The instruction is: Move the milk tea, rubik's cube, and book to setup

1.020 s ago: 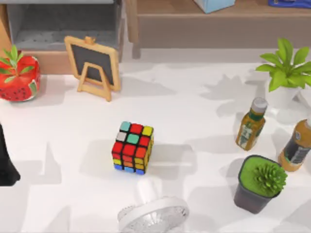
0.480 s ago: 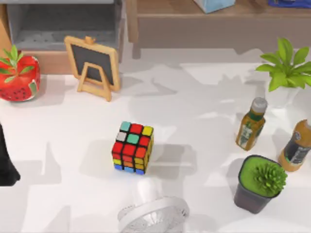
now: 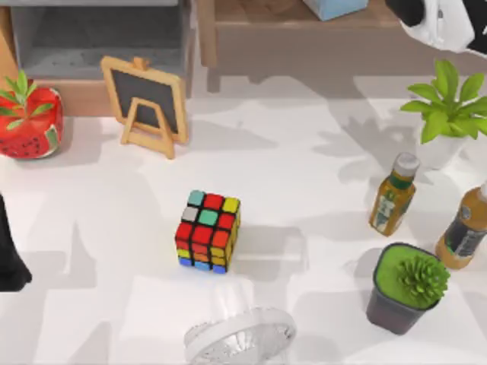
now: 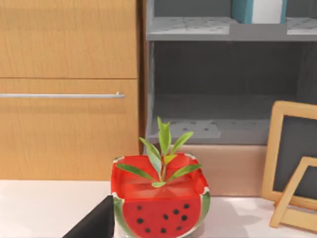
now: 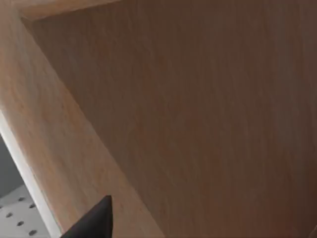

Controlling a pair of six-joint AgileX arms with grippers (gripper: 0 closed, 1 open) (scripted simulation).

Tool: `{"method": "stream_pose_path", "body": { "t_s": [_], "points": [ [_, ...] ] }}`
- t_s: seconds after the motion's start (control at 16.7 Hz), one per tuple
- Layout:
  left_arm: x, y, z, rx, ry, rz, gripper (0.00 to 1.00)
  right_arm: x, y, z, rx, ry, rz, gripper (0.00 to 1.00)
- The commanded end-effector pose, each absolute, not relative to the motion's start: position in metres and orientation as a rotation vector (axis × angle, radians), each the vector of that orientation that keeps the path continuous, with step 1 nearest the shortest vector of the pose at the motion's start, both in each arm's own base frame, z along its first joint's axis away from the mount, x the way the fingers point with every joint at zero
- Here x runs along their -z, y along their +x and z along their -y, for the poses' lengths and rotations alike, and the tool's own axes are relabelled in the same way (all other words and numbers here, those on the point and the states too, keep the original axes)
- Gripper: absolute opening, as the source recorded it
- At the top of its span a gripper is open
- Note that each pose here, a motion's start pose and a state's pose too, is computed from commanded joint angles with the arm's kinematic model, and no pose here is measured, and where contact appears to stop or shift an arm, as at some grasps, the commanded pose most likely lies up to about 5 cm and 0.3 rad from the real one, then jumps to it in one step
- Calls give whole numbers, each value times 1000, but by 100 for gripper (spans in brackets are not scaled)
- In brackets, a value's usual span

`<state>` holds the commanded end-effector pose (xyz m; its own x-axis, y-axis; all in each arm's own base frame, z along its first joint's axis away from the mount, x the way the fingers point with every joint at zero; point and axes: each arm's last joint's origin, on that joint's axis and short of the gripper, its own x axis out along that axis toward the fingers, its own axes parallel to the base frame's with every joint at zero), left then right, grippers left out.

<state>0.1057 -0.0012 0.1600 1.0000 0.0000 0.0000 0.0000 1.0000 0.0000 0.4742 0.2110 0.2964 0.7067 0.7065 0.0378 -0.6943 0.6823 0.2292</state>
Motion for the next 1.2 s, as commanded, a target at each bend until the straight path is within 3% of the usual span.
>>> {"method": "stream_pose_path", "body": {
  "t_s": [0.6, 1.2],
  "points": [
    [-160, 106, 1, 0, 0, 0, 100, -331, 442, -289, -534, 468, -672, 100],
    [-160, 106, 1, 0, 0, 0, 100, -242, 355, -365, -33, 321, -1416, 100]
  ]
}}
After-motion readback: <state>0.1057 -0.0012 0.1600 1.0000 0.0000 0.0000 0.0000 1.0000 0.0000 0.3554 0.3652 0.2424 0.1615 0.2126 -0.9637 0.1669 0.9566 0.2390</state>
